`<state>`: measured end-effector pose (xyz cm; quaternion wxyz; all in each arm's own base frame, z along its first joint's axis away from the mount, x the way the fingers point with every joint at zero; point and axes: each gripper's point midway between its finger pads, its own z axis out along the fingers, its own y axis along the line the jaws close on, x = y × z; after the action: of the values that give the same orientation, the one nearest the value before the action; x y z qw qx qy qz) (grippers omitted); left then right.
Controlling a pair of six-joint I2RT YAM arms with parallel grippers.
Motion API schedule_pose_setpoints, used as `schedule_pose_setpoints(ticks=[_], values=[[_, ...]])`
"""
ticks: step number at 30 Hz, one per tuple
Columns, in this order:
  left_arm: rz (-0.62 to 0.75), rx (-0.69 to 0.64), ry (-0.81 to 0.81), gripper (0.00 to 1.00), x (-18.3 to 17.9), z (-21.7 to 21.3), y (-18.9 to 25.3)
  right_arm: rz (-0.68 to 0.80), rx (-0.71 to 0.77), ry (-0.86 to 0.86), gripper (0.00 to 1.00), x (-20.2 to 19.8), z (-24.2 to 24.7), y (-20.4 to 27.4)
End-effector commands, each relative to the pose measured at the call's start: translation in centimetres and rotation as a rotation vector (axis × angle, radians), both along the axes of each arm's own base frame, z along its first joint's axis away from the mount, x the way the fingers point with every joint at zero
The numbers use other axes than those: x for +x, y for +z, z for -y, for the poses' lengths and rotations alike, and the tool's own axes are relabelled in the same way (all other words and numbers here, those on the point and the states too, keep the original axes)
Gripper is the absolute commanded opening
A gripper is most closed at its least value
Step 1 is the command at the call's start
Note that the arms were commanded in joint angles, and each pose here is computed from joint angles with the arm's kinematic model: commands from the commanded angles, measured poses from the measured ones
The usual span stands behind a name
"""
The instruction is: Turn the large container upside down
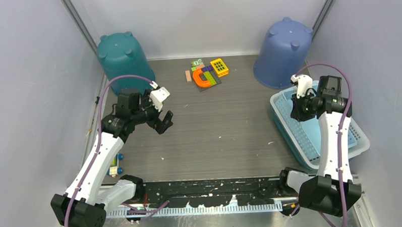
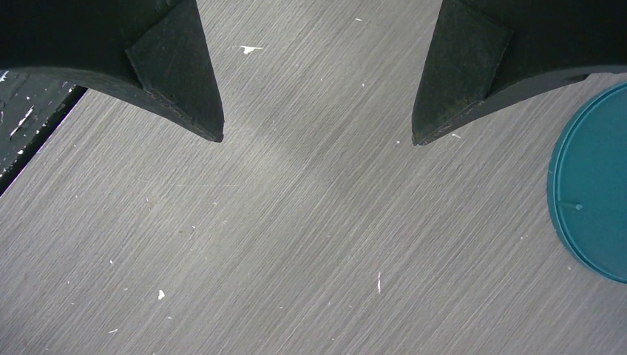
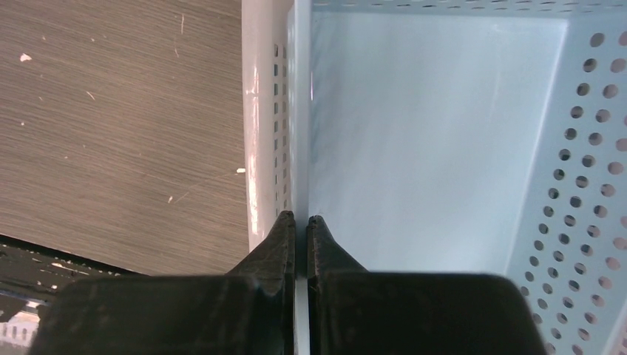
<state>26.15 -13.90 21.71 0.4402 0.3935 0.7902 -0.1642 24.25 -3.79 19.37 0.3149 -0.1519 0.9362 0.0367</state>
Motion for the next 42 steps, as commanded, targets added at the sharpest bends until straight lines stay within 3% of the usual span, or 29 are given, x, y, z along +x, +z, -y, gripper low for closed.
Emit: schedule_pose_setpoints(ticks=[1, 17, 26, 34, 42], values=[[0.046, -0.020, 0.006, 1.00, 0.4, 0.1, 1.2, 0.109, 0.040, -0.003, 0.01, 0.6, -1.1, 3.4], [0.124, -0.054, -0.088, 1.00, 0.6, 1.4, 6.5, 0.312, 0.077, -0.006, 0.01, 0.1, -2.7, 12.7], [0.195, -0.137, -0.202, 1.00, 0.0, 3.5, 11.2, 0.459, 0.240, 0.106, 0.01, -0.2, -6.5, 19.2], [0.224, -0.191, -0.263, 1.00, -0.9, 4.5, 14.3, 0.471, 0.446, 0.234, 0.01, 1.1, -10.4, 23.0], [0.243, -0.221, -0.299, 1.00, -1.9, 4.9, 16.6, 0.403, 0.532, 0.400, 0.01, 1.3, -16.1, 23.9]])
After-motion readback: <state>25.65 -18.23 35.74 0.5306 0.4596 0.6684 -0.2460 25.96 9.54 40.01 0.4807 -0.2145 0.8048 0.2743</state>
